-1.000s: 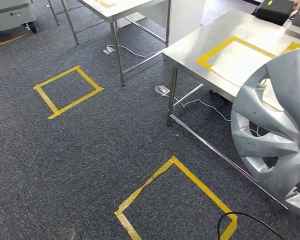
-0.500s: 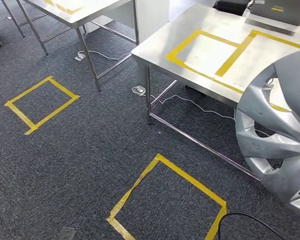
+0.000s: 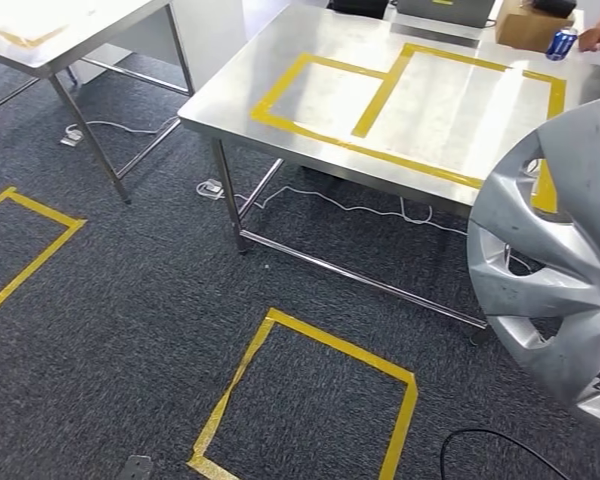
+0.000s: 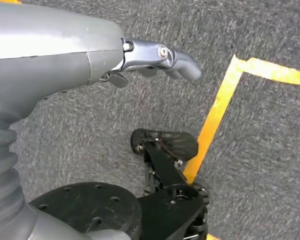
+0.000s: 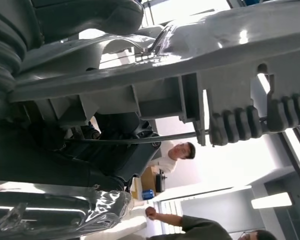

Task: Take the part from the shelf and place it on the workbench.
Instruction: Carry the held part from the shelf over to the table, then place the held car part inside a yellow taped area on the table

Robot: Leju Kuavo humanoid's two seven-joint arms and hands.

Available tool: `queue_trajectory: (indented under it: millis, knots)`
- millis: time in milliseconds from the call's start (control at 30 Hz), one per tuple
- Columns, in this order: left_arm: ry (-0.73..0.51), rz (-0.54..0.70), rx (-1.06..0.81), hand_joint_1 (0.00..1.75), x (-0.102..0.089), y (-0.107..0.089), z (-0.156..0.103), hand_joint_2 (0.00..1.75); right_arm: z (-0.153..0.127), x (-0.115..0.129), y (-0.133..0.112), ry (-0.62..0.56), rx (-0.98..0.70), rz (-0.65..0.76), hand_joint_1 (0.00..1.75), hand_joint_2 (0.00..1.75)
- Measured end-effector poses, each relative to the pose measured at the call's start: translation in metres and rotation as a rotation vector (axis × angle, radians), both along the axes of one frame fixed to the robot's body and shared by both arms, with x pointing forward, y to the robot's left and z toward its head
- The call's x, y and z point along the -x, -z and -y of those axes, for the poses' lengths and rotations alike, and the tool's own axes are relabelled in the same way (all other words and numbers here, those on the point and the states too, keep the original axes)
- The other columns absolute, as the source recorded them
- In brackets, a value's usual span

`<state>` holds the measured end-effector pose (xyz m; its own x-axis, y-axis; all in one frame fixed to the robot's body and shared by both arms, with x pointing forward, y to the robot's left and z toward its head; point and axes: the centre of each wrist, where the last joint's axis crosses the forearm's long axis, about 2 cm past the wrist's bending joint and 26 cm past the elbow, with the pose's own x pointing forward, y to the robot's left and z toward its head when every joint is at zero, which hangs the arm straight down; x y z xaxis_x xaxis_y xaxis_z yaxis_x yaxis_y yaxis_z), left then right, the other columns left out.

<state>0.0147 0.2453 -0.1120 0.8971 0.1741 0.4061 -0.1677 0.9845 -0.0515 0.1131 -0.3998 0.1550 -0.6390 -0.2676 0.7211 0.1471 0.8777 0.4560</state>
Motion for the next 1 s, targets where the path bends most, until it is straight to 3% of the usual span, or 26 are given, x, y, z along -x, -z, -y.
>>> queue_trajectory:
  millis: [1000]
  knots:
    - [0.023,0.008,0.034,0.00,0.0002,-0.0004,0.0048,1.75,0.0002,0.0028,0.0011,0.061,-0.057,-0.051,1.75,1.75]
